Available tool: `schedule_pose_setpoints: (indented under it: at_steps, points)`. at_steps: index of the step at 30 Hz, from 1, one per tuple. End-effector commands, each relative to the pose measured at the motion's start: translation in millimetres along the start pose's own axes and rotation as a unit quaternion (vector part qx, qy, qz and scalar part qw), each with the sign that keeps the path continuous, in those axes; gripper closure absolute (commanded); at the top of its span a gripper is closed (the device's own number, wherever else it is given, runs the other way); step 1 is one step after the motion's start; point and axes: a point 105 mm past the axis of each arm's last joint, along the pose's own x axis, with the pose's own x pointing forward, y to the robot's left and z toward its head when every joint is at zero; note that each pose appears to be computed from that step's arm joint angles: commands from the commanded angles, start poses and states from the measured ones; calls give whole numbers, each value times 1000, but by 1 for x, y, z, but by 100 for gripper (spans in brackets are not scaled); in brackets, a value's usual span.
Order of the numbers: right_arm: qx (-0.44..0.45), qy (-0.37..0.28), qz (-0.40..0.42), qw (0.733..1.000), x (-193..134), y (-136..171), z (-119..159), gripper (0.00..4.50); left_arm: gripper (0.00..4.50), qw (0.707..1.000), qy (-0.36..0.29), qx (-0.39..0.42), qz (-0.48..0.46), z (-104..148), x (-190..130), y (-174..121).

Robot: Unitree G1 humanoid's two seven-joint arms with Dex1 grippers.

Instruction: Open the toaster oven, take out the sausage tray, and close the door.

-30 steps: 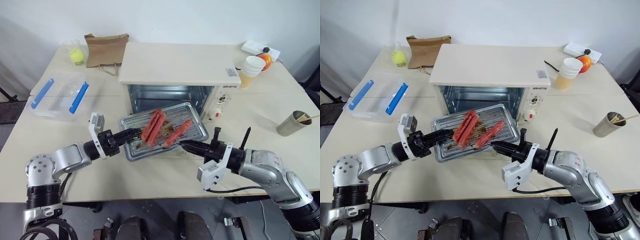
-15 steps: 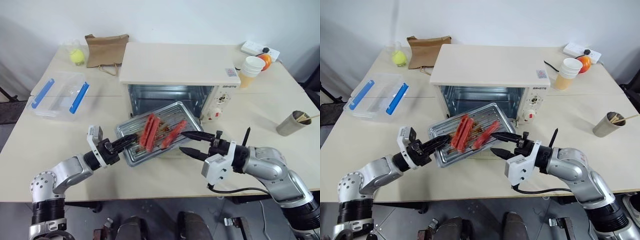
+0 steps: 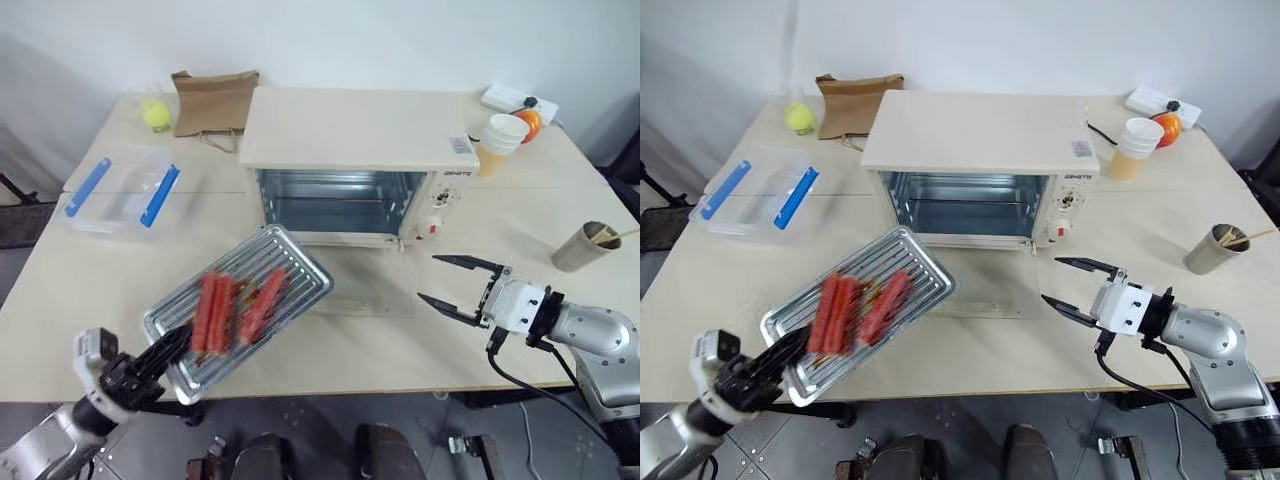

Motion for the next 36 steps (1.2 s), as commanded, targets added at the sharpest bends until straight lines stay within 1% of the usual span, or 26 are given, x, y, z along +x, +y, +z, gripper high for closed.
schedule_pose_setpoints:
  at_steps: [1, 2, 6, 8, 9, 12, 13, 16, 17, 18, 20, 23, 29, 32, 36]
  points:
    - [27, 7, -4, 1000, -8, -2, -11, 131, 450, 998, -49, 23, -31, 5, -18, -16]
    - [32, 9, -5, 999, -9, -3, -14, 131, 450, 998, -55, 23, -30, 4, -21, -16]
    - [118, 39, -33, 992, -16, -6, -38, 131, 450, 992, -122, 25, -29, 3, -39, -15]
    - [152, 53, -39, 986, -19, -6, -48, 131, 450, 986, -161, 25, -25, 6, -44, -11]
    - [184, 66, -36, 980, -20, -5, -55, 131, 450, 981, -191, 27, -23, 10, -47, -9]
    - [245, 88, -30, 965, -22, -2, -70, 189, 450, 962, -268, 36, -29, 27, -45, -7]
    - [255, 91, -30, 962, -22, -2, -72, 218, 450, 958, -284, 37, -29, 32, -44, -6]
    - [265, 96, -28, 959, -21, -2, -76, 325, 450, 954, -296, 35, -31, 34, -41, -6]
    - [270, 100, -12, 958, -19, 4, -78, 359, 450, 954, -297, 28, -25, 36, -38, -3]
    - [279, 89, 13, 956, -16, 11, -77, 395, 450, 952, -306, 18, -7, 41, -34, 3]
    - [297, 69, 52, 951, -7, 23, -75, 447, 450, 948, -318, 8, -1, 48, -26, 7]
    - [295, 21, 88, 951, 7, 29, -63, 447, 450, 946, -325, 4, -8, 53, -16, 4]
    - [293, -41, 98, 950, 32, 21, -39, 447, 450, 946, -323, -11, -1, 54, 0, 5]
    - [289, -64, 95, 950, 36, 15, -29, 447, 450, 947, -320, -9, -6, 55, 2, 4]
    - [281, -85, 85, 952, 31, 7, -18, 447, 450, 947, -321, -7, -9, 56, 3, 2]
